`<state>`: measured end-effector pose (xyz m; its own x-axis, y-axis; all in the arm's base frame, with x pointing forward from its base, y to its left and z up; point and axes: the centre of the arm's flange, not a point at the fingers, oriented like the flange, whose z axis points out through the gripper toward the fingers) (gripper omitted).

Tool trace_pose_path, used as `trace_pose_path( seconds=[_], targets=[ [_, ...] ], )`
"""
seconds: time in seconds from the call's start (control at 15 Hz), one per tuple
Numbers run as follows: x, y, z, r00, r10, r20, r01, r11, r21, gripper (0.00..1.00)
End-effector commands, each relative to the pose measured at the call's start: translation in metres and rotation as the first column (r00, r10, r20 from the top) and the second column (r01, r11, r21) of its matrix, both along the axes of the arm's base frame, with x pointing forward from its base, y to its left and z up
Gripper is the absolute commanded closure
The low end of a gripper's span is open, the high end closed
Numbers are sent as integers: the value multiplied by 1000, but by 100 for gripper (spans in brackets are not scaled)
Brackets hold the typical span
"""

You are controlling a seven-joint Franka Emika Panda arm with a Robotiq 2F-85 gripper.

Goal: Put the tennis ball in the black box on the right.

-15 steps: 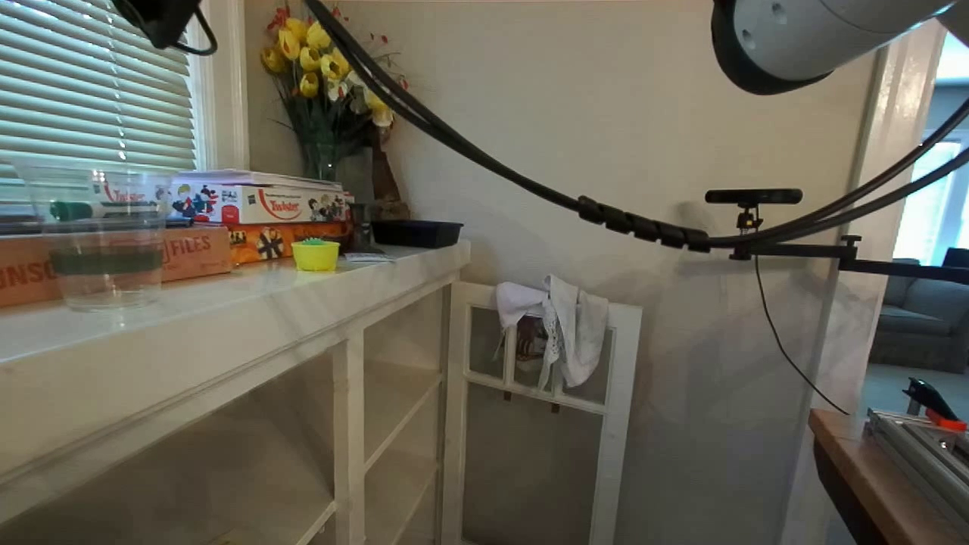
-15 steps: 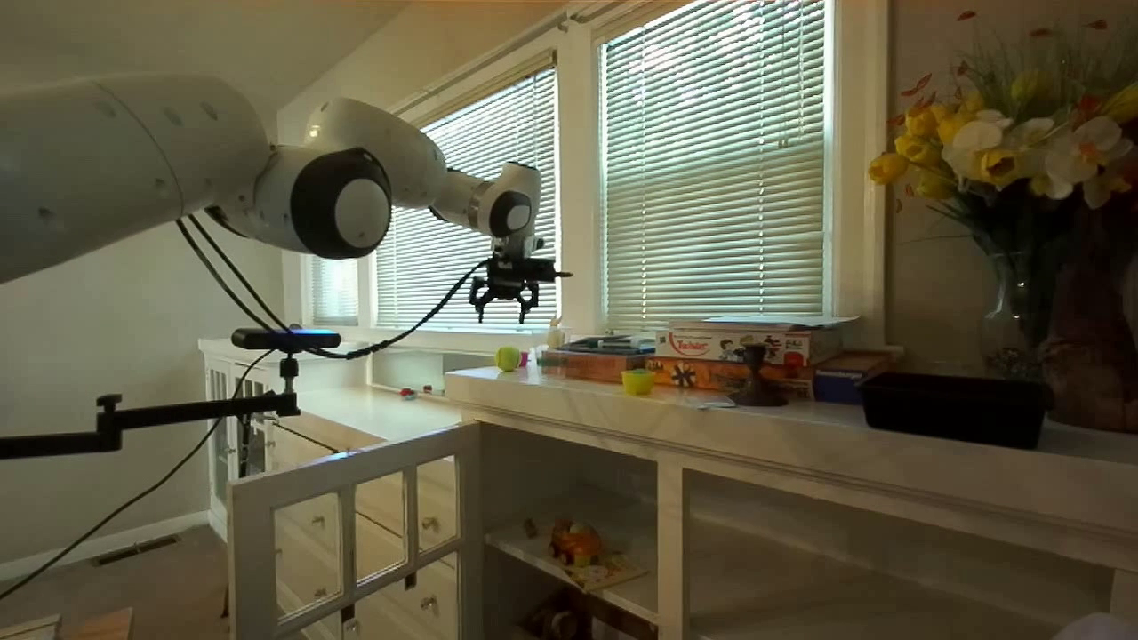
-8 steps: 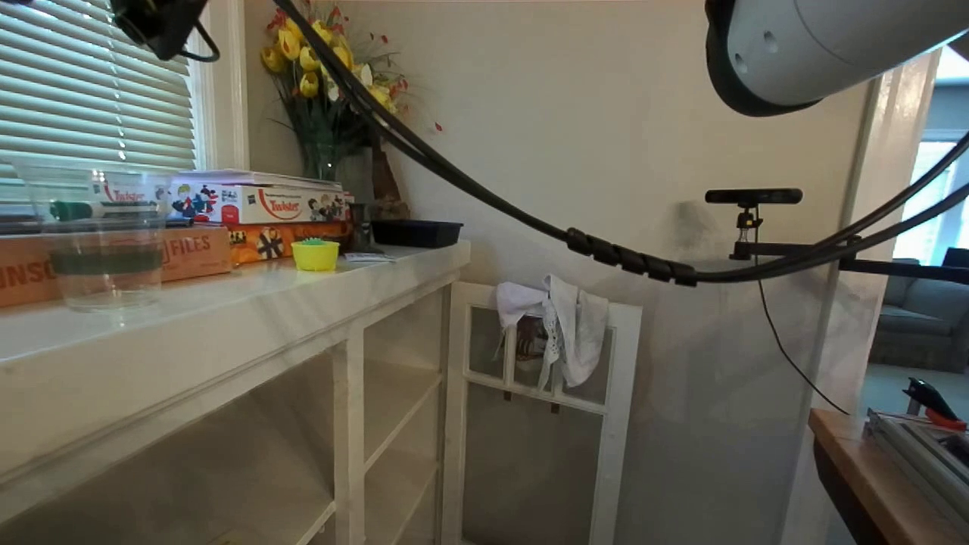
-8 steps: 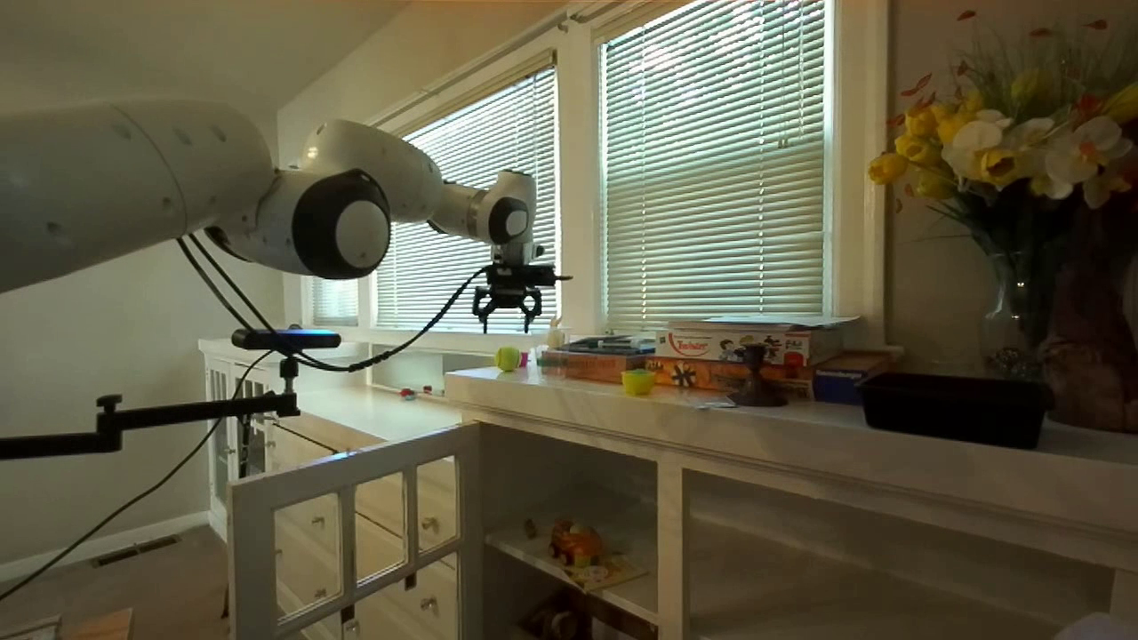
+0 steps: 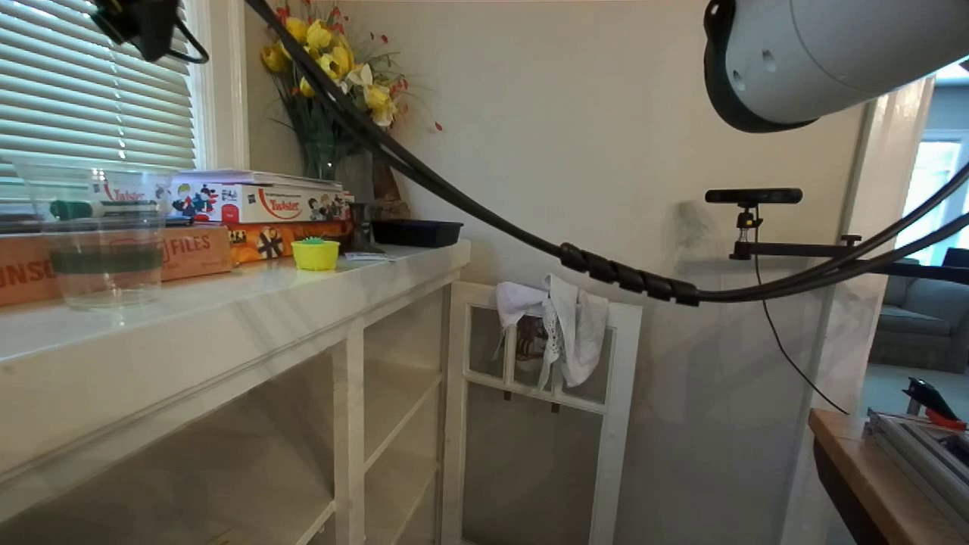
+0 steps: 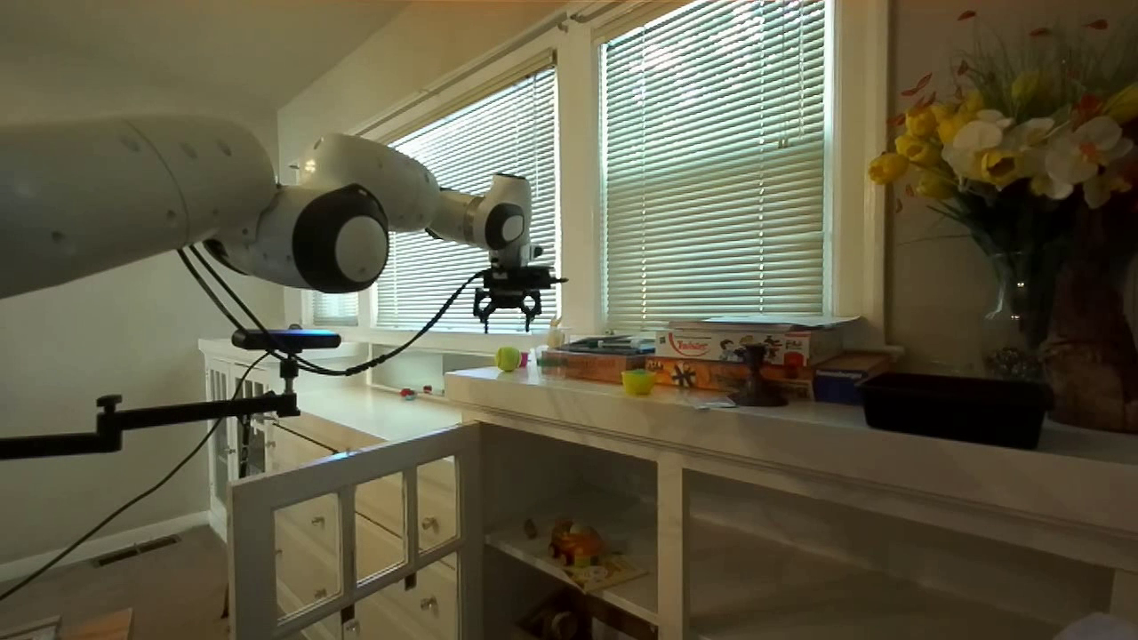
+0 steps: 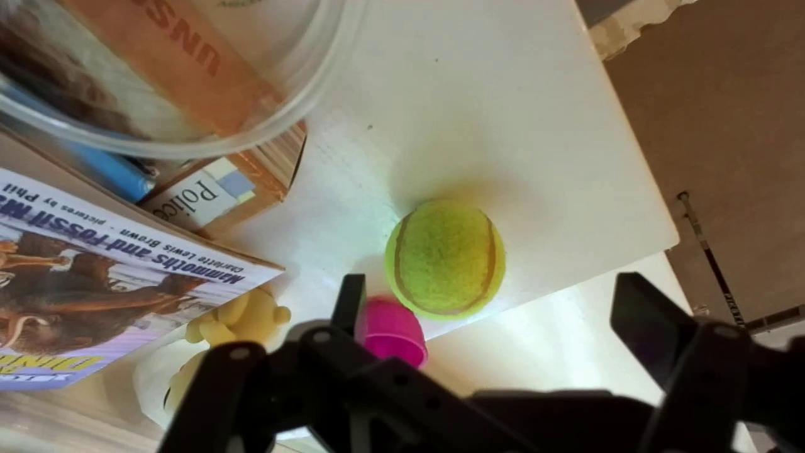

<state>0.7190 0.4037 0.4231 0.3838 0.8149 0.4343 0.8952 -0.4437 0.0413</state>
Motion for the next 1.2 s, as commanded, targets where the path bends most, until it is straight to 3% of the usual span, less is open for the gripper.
trace_pose_path(
  seconds=[0.0,0.47,0.8,1.13],
  targets=[
    [0,0,0,1000,-1,2,1,1000,1,0],
    [10,10,-9,978,-208,-28,208,978,1,0],
    [10,40,-28,977,-207,-56,205,978,-51,0],
    [7,56,-39,985,-173,18,174,975,-140,0]
  ],
)
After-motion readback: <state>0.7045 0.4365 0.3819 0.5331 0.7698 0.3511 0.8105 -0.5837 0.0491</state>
